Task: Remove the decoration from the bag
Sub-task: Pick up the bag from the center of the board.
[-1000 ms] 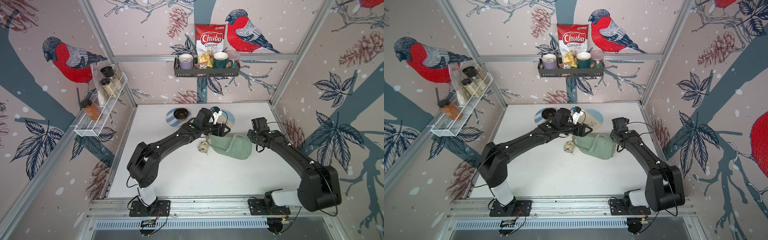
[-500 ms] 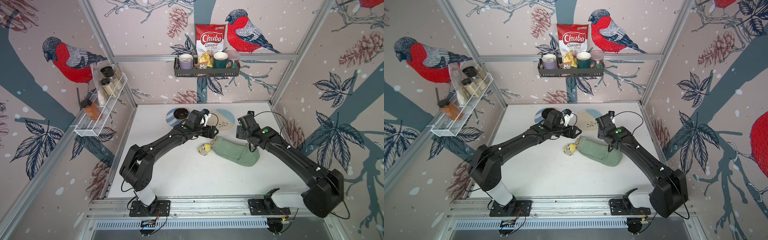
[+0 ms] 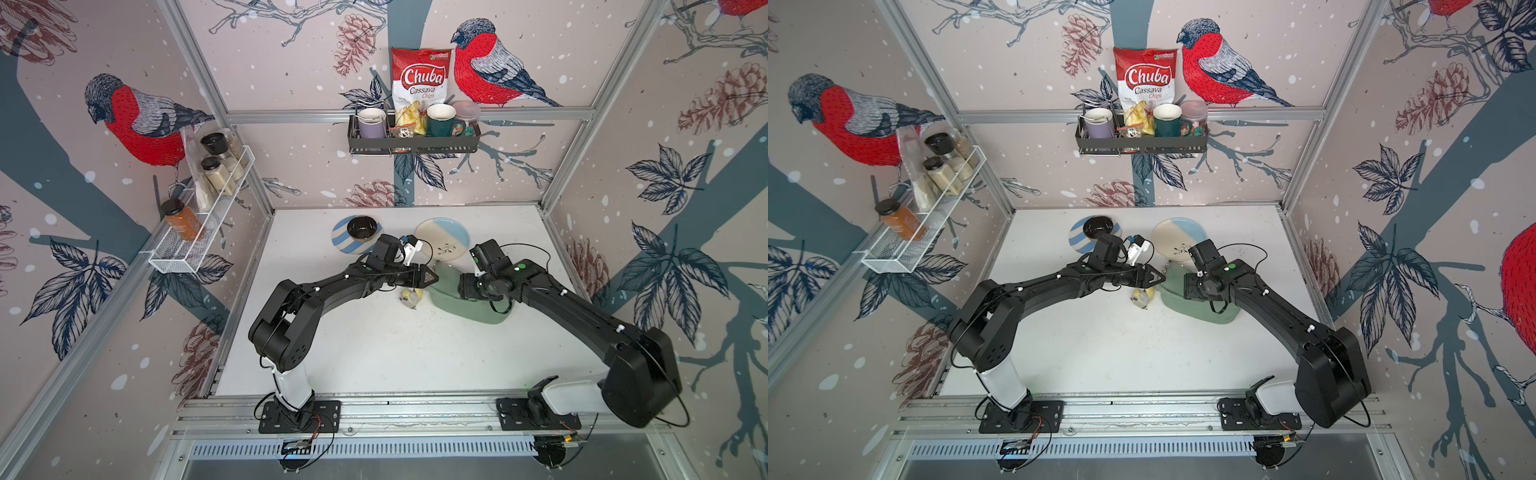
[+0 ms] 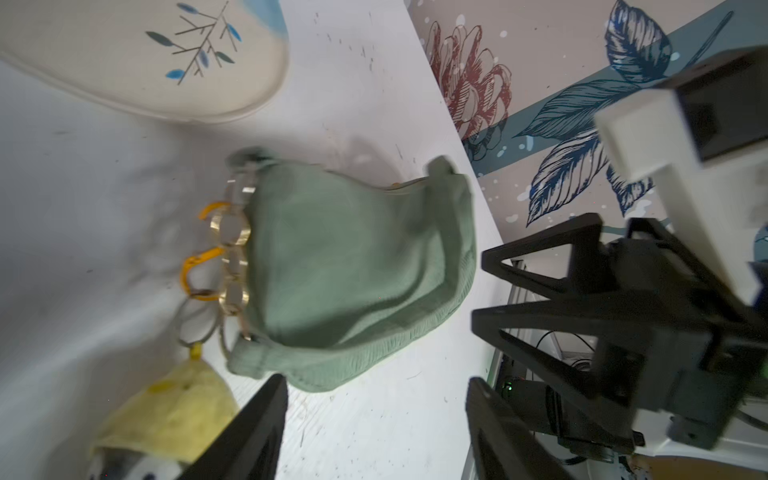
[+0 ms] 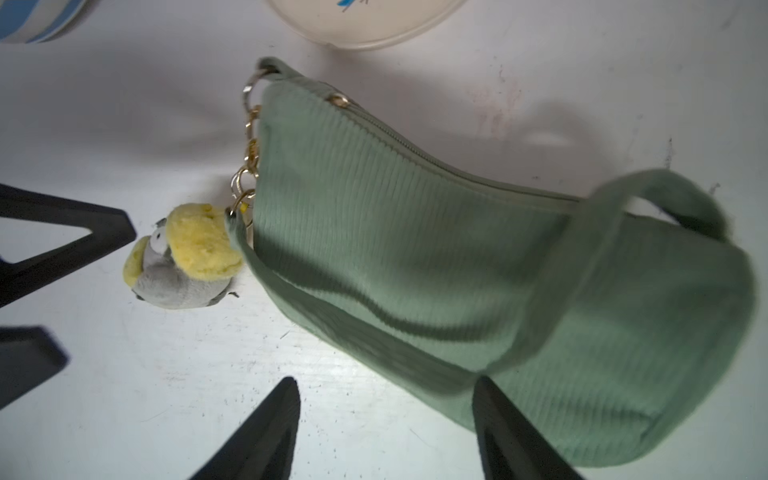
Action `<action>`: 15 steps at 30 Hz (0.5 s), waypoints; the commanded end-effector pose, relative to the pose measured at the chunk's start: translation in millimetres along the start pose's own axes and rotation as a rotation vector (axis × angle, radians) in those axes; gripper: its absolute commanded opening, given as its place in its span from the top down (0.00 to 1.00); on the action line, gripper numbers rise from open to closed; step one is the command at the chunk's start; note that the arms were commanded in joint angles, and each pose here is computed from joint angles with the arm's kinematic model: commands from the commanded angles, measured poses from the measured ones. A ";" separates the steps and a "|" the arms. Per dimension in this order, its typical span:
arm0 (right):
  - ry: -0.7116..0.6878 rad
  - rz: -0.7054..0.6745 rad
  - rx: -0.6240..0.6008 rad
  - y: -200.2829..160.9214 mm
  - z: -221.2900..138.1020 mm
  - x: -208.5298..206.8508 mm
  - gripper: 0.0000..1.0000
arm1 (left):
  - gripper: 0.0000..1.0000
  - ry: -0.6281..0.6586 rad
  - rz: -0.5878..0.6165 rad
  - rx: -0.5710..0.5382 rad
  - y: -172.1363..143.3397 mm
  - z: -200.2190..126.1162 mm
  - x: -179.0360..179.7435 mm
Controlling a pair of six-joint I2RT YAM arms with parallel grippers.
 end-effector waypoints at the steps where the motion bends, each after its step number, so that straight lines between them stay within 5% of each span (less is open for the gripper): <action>1: 0.051 -0.013 -0.005 6.2 13.4 3.8 0.34 | 0.33 -0.064 0.011 -0.027 7.3 6.0 -2.3; 7: 0.000 0.006 0.018 20.6 44.2 -0.1 0.34 | 0.27 0.179 -0.006 0.069 -25.1 -8.9 26.2; 15: -0.046 -0.054 0.011 12.6 47.1 17.8 0.25 | 0.15 0.362 0.103 0.097 -29.0 -15.5 12.3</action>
Point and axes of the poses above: each gripper's point midway between its finger pads, its own z axis out along the fingers, its own x axis along the line the jaws close on, y = z × x, the point moved 9 cm from there along -z, back along the fingers, and after that the axes turned 10 degrees about z, right-handed, at the moved point
